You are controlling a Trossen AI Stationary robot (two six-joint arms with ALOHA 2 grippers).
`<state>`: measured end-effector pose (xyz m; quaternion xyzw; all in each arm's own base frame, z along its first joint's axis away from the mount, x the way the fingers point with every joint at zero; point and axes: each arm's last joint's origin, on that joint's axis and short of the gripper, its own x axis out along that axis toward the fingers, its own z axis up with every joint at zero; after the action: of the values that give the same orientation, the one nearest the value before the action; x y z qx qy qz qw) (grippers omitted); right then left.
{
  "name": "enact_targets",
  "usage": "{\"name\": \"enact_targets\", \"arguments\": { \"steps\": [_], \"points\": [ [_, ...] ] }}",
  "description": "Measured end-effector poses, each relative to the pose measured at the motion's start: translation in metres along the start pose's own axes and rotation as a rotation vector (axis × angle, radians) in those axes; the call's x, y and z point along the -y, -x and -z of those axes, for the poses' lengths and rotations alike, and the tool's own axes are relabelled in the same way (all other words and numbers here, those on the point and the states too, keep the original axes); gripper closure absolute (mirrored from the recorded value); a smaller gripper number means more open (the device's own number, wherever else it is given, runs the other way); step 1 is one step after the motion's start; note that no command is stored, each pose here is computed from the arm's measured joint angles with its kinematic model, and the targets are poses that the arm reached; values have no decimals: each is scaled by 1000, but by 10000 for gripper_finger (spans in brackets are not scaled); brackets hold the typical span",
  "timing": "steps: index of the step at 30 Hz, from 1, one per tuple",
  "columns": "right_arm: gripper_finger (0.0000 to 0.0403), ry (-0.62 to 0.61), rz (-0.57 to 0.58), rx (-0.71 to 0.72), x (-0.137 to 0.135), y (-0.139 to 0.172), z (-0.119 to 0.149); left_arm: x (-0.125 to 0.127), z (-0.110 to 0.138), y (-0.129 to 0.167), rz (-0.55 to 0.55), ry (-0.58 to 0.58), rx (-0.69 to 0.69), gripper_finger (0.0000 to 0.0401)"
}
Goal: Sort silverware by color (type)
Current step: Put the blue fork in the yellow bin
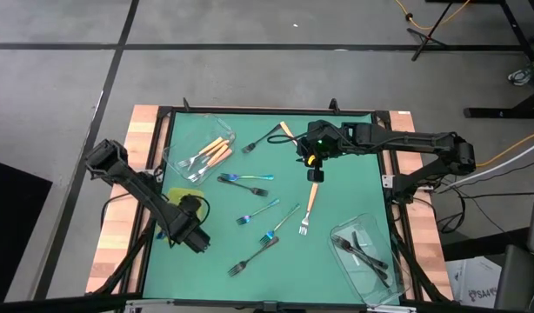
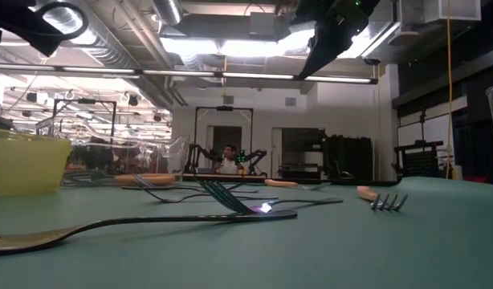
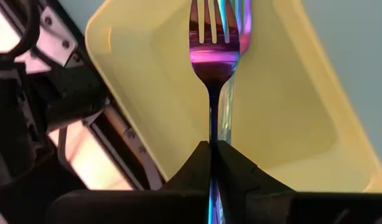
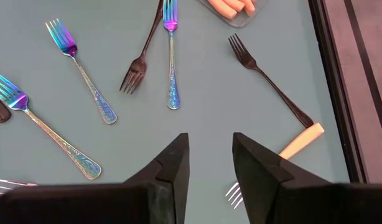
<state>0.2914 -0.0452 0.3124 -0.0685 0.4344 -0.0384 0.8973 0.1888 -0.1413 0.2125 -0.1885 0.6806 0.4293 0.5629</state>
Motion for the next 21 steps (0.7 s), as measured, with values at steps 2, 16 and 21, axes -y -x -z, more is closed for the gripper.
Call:
{"name": "enact_targets", "arguments": {
  "steps": [2, 16, 21],
  "points": [
    [290, 0, 0, 0, 0, 0, 0, 2, -1, 0, 16, 3, 30, 396],
    [290, 0, 0, 0, 0, 0, 0, 4, -2, -1, 39, 4, 68, 396],
    [290, -1, 0, 0, 0, 0, 0, 5, -1, -19, 35, 3, 46, 396]
  ]
}}
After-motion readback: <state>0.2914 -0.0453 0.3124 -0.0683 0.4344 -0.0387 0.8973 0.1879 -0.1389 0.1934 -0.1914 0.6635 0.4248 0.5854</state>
